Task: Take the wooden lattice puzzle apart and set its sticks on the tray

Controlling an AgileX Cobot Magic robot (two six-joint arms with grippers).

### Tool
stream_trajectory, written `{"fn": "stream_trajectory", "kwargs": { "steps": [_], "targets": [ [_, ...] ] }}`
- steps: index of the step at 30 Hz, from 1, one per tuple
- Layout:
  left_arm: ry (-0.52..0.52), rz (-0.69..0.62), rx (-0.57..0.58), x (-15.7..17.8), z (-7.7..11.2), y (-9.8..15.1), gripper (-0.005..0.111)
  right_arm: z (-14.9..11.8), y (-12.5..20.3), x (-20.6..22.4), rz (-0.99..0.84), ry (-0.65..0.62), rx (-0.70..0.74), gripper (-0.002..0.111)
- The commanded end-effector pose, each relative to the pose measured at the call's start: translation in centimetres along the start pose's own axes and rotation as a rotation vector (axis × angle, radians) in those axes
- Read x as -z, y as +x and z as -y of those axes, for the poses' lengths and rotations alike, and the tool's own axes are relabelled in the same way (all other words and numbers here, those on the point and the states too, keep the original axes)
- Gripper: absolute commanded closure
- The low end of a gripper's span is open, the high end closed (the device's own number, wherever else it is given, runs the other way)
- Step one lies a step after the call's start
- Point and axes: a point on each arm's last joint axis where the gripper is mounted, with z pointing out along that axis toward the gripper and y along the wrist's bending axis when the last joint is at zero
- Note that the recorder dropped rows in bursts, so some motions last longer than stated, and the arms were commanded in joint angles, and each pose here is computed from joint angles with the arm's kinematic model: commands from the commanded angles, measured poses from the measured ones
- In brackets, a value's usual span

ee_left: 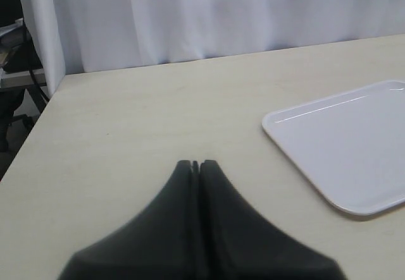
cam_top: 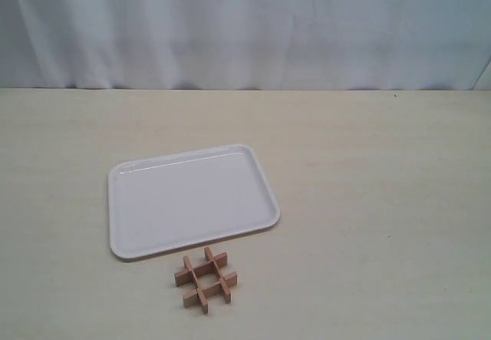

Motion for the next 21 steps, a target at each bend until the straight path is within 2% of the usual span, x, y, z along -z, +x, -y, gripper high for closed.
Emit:
{"fn": "stream_trajectory", "kwargs": {
  "steps": [1,4,8,13,16,21],
  "targets": [
    [0.004,0.009,-0.004,0.0,0.0,0.0,0.107,0.3,-0.1,-5.6,-0.288,0.12,0.261,0.104],
    [0.004,0.009,-0.004,0.0,0.0,0.0,0.107,1.7,1.0,-8.3,-0.482,0.23,0.404,0.104],
    [0.004,0.009,-0.004,0.0,0.0,0.0,0.107,4.4,4.2,-10.4,-0.734,0.331,0.549,0.104],
    [0.004,0.009,-0.004,0.0,0.0,0.0,0.107,6.6,8.8,-11.8,-0.944,0.364,0.552,0.104],
    [0.004,0.009,-0.004,0.0,0.0,0.0,0.107,6.6,11.9,-12.6,-1.101,0.341,0.582,0.104],
    [0.004,0.009,-0.004,0.0,0.0,0.0,0.107,4.1,17.1,-13.3,-1.366,0.232,0.708,0.104]
  ]
}}
